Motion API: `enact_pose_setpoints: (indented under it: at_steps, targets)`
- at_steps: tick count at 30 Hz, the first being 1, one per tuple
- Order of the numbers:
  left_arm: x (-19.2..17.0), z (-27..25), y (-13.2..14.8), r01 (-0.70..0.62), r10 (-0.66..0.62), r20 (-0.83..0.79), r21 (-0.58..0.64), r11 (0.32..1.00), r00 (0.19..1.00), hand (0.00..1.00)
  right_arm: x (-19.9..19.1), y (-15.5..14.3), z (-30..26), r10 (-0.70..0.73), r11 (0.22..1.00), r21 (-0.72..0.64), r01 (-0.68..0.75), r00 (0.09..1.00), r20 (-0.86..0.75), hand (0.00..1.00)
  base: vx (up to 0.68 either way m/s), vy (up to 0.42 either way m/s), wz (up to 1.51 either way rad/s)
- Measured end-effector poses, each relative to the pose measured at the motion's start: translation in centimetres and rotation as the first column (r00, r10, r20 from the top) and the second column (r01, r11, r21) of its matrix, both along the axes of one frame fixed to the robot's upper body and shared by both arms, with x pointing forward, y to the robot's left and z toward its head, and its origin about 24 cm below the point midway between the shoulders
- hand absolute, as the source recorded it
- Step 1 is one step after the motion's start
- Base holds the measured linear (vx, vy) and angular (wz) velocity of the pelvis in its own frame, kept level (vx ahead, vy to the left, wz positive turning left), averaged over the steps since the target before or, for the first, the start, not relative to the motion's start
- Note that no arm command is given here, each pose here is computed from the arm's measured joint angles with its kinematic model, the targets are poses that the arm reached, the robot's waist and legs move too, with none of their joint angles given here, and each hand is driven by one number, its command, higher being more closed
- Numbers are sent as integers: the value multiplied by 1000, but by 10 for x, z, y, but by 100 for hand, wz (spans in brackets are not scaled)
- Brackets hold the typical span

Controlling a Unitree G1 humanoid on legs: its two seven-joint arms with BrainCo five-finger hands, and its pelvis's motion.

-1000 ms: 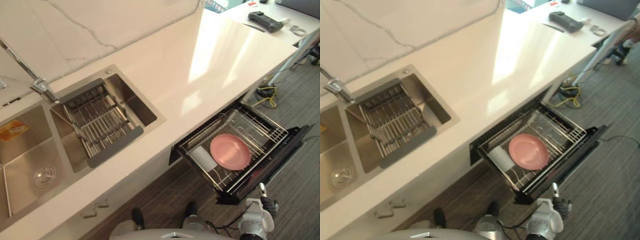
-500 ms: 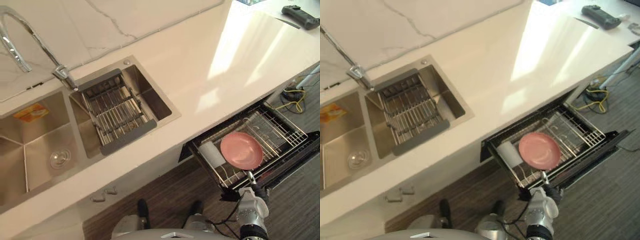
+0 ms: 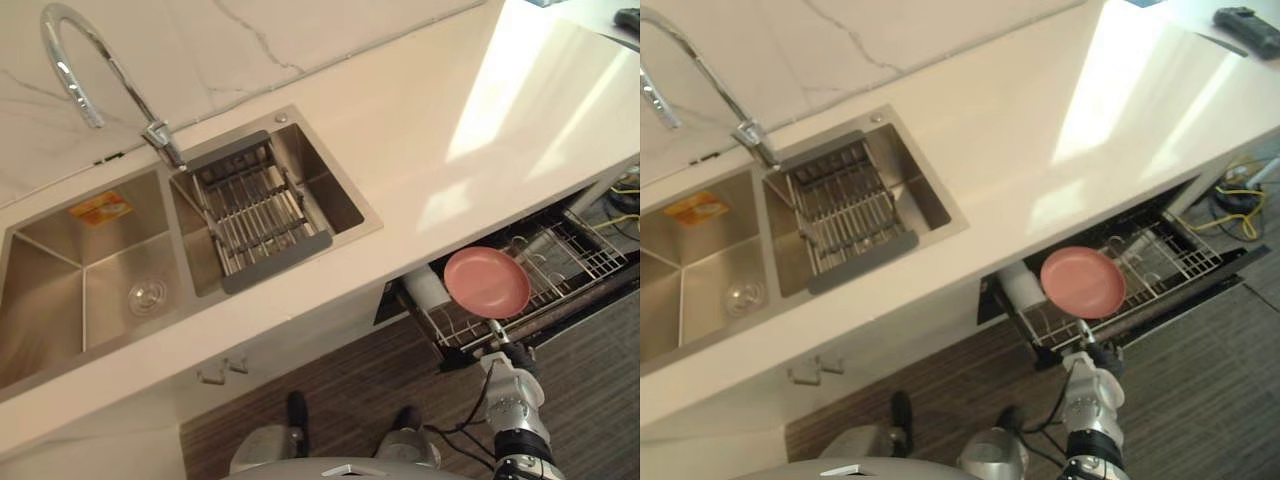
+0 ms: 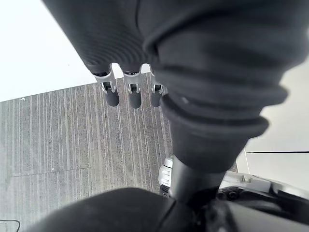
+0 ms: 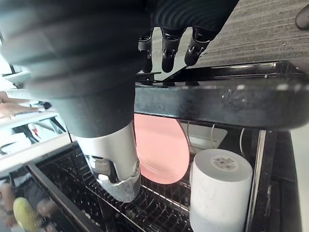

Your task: Walk over to the sink, pick up the cup, carry it to the dishwasher, place the cup inside the dishwasher, then close the dishwasher door

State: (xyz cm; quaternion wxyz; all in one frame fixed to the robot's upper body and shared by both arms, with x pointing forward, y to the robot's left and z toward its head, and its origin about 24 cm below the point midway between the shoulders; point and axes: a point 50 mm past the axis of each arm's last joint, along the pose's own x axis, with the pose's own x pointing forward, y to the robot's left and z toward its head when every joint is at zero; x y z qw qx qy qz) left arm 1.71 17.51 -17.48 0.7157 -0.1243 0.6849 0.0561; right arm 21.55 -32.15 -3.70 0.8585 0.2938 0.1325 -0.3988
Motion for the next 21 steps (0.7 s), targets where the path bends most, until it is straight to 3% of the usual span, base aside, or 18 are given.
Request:
enact_pose_setpoints:
  at_steps: [11,21]
  targets:
    - [-4,0,-3,-30,31,13,-33,999,999,0,61,8,53,141,990,-42,-135,962,235,0,-48,-27,16]
    - [-1,0,-2,-58,60,47,-49,997,997,0,83,5,84,151,989,-55,-140,920,361,0,-10,-62,11]
